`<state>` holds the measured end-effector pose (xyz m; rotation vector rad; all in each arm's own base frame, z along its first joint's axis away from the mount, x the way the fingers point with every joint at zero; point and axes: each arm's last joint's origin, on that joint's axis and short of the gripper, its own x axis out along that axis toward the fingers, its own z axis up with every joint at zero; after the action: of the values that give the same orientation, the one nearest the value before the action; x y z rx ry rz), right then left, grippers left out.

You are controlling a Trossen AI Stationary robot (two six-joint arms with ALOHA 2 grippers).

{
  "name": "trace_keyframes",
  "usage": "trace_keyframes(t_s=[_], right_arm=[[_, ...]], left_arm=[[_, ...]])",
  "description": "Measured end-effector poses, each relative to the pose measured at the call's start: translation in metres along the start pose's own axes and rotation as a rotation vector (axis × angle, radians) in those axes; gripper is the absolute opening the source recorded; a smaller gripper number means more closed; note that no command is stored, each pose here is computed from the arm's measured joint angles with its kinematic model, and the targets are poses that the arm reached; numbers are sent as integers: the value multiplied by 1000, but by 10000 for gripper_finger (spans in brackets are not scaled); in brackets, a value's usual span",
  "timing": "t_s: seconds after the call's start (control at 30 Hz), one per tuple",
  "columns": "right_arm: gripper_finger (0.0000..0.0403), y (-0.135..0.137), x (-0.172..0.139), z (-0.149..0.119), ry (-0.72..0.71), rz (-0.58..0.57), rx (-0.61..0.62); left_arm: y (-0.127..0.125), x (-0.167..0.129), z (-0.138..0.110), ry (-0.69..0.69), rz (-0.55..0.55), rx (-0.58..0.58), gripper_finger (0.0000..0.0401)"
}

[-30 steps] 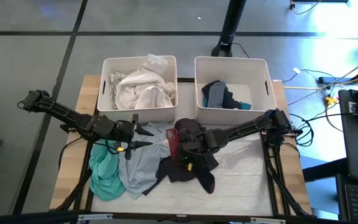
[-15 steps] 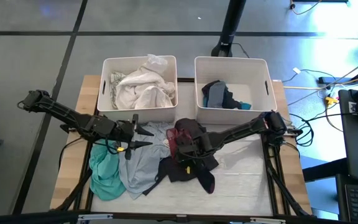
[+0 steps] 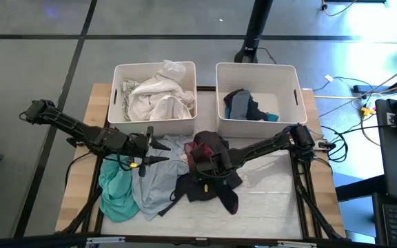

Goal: Sort clothes
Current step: Put the red underwear into the right white bin

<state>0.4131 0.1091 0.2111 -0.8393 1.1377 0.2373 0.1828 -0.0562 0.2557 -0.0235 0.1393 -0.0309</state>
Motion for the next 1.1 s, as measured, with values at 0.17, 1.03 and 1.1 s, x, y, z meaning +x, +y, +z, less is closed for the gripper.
trace_keyframes(t_s=[0.17, 1.03, 1.1], right_arm=[[230, -7, -12, -7, 162, -199, 1], [30, -11, 3, -23, 175, -86, 2], [12, -11, 3, -23, 177, -83, -17]], left_arm=[[0, 0, 0, 0, 0, 0, 153], [0, 0, 0, 0, 2, 0, 153], [0, 0, 0, 0, 2, 0, 153]])
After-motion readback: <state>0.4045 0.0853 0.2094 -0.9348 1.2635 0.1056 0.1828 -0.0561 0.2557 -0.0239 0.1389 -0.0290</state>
